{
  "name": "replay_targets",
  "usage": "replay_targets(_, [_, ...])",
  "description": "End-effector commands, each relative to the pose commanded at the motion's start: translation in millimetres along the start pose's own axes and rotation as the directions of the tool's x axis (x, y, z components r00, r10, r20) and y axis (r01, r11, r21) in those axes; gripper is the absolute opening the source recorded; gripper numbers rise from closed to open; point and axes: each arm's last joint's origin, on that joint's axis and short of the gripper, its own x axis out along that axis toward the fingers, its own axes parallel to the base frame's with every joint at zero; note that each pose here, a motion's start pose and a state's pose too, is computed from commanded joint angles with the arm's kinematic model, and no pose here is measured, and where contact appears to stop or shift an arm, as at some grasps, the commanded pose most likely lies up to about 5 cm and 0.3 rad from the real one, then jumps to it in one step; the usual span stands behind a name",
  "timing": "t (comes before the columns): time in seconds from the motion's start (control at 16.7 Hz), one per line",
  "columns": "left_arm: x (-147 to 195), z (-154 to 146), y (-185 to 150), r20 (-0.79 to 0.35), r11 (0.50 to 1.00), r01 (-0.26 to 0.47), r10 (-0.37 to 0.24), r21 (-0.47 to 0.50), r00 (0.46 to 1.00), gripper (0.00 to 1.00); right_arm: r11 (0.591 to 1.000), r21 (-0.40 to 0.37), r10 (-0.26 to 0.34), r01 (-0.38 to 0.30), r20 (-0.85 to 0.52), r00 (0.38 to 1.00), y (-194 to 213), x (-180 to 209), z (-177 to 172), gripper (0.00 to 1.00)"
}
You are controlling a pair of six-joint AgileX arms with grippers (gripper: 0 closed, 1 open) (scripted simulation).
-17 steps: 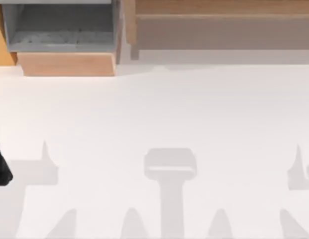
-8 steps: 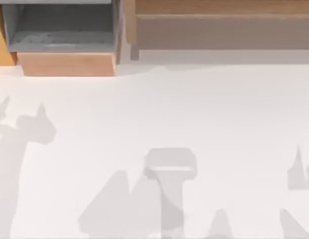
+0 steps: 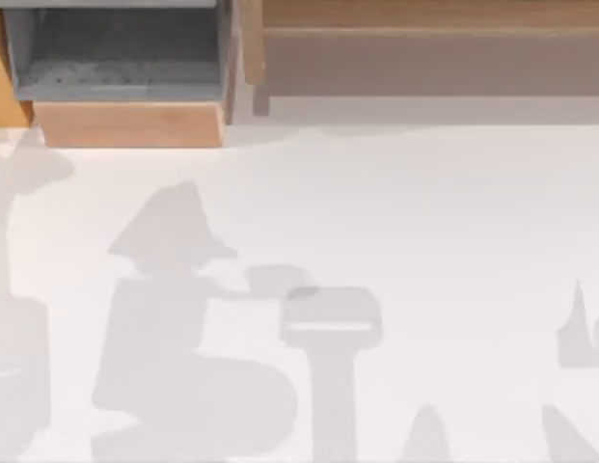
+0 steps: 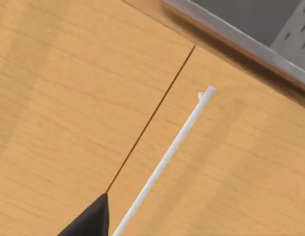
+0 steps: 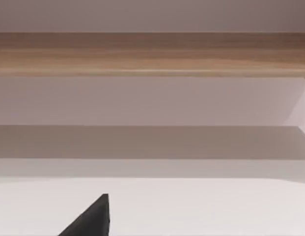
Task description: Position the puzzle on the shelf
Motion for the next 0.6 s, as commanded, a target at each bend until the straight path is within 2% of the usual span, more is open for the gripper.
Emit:
replay_targets(0.3, [58.3, -76.1, -31.9, -0.003, 0.958, 0.003, -0.002, 0.287, 1.000, 1.00, 1.000, 0.000, 0.000, 0.000, 0.000, 1.000, 0.0, 0.0, 0.0, 1.00])
replay_targets(0.6, [79.7, -132.6, -66.7, -0.007, 0.888, 0.006, -0.003, 0.459, 1.000, 1.00, 1.000, 0.000, 0.000, 0.000, 0.000, 1.000, 0.0, 0.0, 0.0, 1.00])
